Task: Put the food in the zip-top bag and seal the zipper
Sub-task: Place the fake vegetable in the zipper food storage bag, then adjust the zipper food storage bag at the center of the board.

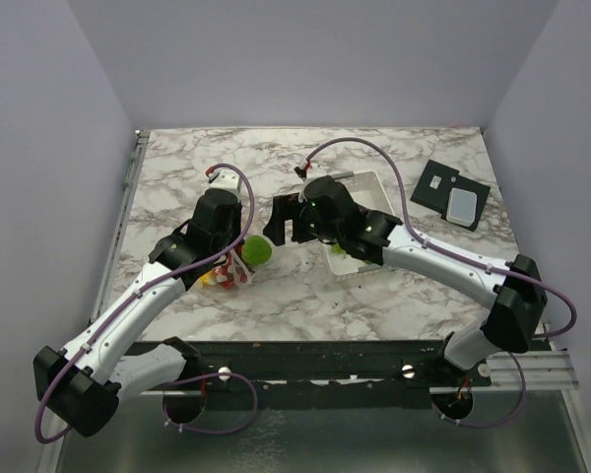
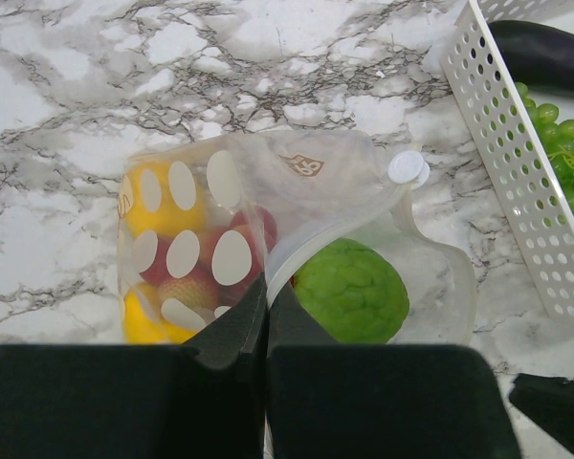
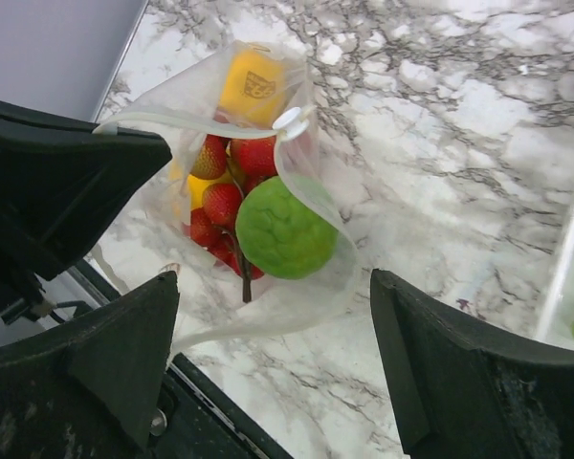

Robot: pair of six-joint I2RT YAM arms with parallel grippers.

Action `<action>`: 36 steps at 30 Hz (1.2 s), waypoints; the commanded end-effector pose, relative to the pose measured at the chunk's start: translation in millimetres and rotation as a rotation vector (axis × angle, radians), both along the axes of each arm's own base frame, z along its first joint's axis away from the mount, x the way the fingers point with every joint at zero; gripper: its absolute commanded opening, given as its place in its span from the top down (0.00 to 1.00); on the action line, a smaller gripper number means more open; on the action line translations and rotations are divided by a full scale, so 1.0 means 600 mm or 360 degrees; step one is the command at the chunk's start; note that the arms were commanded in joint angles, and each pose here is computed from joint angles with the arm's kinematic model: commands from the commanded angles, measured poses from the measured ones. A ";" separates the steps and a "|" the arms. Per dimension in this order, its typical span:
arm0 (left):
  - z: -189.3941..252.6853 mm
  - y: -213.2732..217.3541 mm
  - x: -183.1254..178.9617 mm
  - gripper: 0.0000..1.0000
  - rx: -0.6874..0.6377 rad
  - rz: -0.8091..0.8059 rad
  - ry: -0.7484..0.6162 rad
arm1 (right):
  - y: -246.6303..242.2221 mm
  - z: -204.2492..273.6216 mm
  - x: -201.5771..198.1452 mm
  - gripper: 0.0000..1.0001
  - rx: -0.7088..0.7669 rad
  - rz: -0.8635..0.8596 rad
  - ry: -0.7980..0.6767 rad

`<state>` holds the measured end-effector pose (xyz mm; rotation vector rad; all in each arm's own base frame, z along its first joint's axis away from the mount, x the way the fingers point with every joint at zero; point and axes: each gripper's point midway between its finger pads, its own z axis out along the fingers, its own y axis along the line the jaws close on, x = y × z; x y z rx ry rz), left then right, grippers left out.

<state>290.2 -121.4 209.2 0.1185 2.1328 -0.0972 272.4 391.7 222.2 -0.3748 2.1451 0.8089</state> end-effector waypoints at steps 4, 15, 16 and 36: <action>-0.008 -0.003 0.000 1.00 -0.0004 -0.0020 0.0015 | -0.098 -0.004 0.001 0.15 -0.0317 -0.0164 -0.0139; -0.010 -0.004 0.000 1.00 -0.0004 -0.0022 0.0023 | -0.209 -0.045 0.001 0.15 -0.0669 -0.0278 -0.0144; -0.010 -0.004 0.000 1.00 -0.0005 -0.0023 0.0023 | -0.217 -0.049 0.002 0.15 -0.0690 -0.0290 -0.0140; -0.010 -0.005 -0.001 1.00 -0.0010 -0.0026 0.0021 | -0.328 -0.120 0.103 0.17 -0.0820 -0.0486 0.0051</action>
